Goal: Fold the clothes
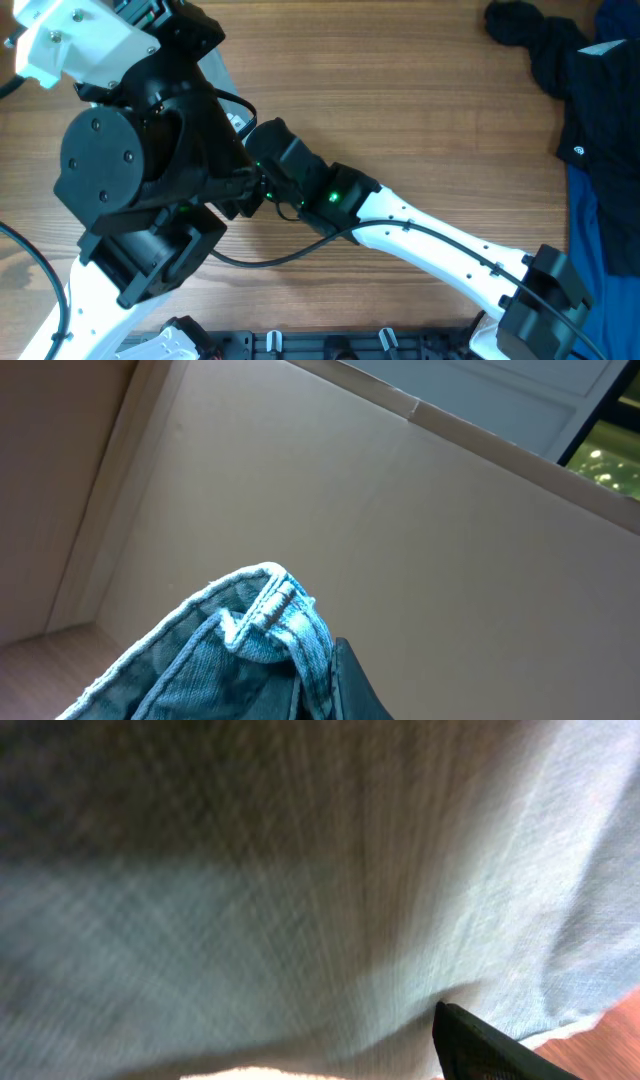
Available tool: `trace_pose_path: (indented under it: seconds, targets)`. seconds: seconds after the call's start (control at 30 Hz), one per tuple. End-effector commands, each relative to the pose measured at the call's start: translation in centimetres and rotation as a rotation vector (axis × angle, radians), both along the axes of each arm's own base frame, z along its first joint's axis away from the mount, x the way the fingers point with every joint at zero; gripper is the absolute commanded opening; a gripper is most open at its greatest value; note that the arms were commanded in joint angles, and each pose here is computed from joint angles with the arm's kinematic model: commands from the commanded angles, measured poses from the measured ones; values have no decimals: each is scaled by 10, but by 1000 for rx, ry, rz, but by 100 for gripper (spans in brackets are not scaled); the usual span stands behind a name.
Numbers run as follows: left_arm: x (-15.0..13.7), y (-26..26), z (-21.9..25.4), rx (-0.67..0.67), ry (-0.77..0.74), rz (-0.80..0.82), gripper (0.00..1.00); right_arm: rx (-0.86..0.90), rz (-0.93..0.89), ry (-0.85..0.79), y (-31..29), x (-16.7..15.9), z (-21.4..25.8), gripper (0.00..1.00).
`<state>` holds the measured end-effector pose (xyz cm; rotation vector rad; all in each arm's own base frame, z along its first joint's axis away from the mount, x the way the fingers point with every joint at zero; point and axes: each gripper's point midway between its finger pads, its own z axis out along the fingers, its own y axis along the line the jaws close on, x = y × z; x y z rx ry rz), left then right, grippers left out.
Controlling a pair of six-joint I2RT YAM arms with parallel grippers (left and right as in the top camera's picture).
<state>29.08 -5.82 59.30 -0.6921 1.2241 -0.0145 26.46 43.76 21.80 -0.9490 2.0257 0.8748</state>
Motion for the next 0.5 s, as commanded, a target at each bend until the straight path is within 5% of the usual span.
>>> trace_pose_path:
  seconds: [0.0, 0.03, 0.1, 0.2, 0.33, 0.47]
  targets:
    - [-10, 2, 15, -25, -44, -26, 4, -50, -189, -43, -14, 23, -7, 80]
    - [-13, 0, 19, -21, -50, -37, 4, -56, -244, -48, -19, 30, -7, 78]
    - [-18, -2, 25, -1, -55, -41, 4, -63, -268, -62, -22, 34, -7, 59]
    - [-23, 7, 21, -23, -33, 6, 4, -130, -359, -84, -39, 44, -15, 9]
    - [-29, 19, 13, 62, 77, 89, 4, -203, -580, -41, -100, 74, -17, 4]
    - [-34, 31, 9, 70, 124, 149, 4, -181, -747, -93, -184, 104, 35, 4]
